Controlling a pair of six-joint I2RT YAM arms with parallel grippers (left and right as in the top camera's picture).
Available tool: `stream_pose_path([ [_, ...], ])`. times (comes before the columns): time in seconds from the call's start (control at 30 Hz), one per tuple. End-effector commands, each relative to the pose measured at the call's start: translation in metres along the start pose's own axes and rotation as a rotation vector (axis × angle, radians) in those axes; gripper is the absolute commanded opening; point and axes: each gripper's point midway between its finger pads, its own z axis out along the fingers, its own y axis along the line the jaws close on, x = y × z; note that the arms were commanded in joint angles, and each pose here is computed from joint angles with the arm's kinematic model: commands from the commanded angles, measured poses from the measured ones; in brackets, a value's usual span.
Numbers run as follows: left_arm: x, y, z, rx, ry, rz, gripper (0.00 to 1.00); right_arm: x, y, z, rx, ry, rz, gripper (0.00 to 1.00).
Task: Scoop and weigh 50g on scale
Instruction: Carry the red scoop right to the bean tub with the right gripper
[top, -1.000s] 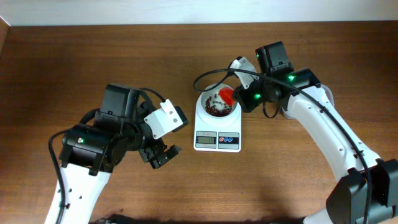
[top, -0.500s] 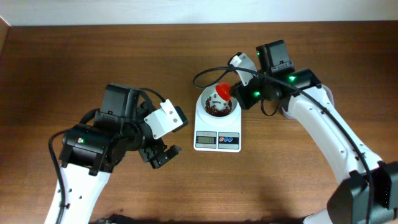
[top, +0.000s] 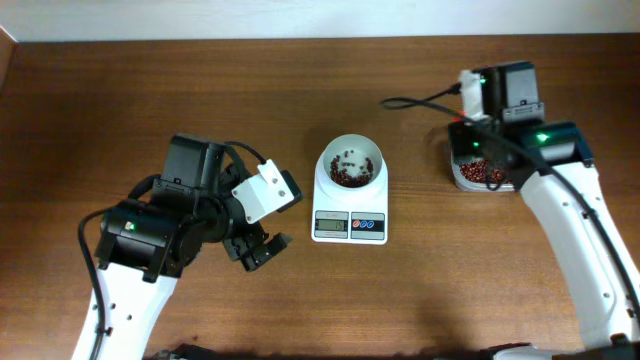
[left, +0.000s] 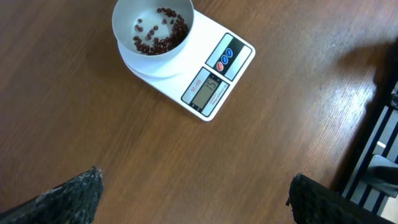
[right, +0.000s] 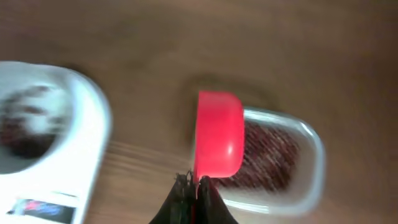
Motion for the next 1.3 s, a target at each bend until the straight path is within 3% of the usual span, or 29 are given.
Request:
stream_pose_path([
  [0.0, -0.004, 0.003, -0.005, -0.017, -0.016, -0.001, 0.99, 0.018, -0.045, 0.02, 0.148, 0.087, 0.134, 0.04],
  [0.23, -0.004, 0.003, -0.005, -0.017, -0.016, -0.001, 0.99, 0.046, -0.066, 0.055, 0.173, 0.228, 0.18, 0.04],
  [0.53, -0.004, 0.003, -0.005, -0.017, -0.016, -0.001, 0.99, 0.069, -0.057, 0.085, 0.127, 0.344, 0.184, 0.04],
  [0.97, -0.004, 0.003, -0.005, -0.017, -0.016, -0.001, 0.99, 0.066, -0.019, 0.093, -0.11, 0.344, 0.193, 0.04],
  [1.27, -0.004, 0.003, -0.005, -0.017, -0.016, -0.001, 0.99, 0.065, -0.033, 0.093, -0.285, 0.308, 0.311, 0.04],
])
